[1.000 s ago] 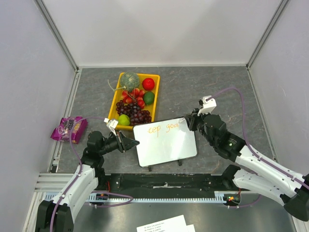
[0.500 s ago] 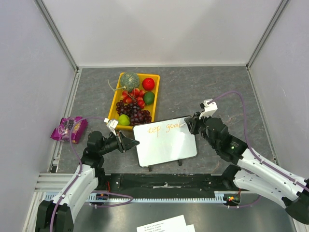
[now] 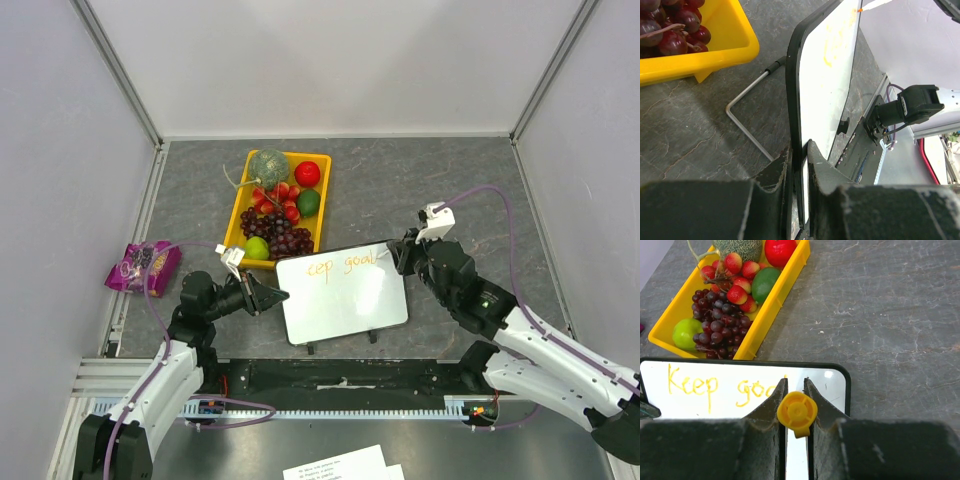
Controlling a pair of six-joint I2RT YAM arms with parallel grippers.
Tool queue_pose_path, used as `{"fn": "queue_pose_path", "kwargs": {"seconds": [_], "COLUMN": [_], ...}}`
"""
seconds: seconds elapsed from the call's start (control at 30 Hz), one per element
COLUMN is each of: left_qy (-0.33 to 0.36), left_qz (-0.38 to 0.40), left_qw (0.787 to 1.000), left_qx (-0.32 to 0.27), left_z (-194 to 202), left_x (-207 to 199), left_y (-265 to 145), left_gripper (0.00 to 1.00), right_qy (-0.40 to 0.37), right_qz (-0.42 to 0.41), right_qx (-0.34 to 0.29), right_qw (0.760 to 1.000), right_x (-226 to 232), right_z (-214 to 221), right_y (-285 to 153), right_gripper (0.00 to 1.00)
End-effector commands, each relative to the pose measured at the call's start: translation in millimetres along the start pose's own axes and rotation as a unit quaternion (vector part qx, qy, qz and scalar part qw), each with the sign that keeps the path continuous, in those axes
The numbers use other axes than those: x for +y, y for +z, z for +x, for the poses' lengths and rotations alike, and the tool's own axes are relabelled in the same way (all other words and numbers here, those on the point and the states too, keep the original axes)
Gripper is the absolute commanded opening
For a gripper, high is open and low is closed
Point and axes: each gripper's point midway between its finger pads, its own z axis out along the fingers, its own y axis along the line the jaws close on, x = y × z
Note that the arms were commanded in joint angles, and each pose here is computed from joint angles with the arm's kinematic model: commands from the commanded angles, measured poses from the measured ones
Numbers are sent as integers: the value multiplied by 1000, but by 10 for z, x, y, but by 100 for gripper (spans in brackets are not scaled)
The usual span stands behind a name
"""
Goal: Write a sentence on the whiteboard
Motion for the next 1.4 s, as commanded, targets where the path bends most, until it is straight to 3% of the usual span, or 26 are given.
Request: {"fn": "queue_pose_path", "kwargs": {"seconds": [0.0,0.6,0.93,1.37], "left_qy": [28,28,27,28], "left_qz": [-3,-4,-4,-4], "left_qw": [1000,999,1000,999], "left_qx": [-13,-14,-13,-14], "left_z": [-65,-67,-65,-67], "left_x": [18,21,22,21], "left_y": [7,8,7,8], "left_gripper": [2,2,2,2], "right_qy": [7,-6,-4,-3], "right_qz": [11,27,-4,17], "right_qx": [-46,-35,-19,-5], "right_qw": [999,999,1000,1000], "right_x": [7,-26,81,-88], "right_z": [-376,-280,-182,0], "right_y": [-56,63,78,-25], "right_gripper": [0,0,0,0]}}
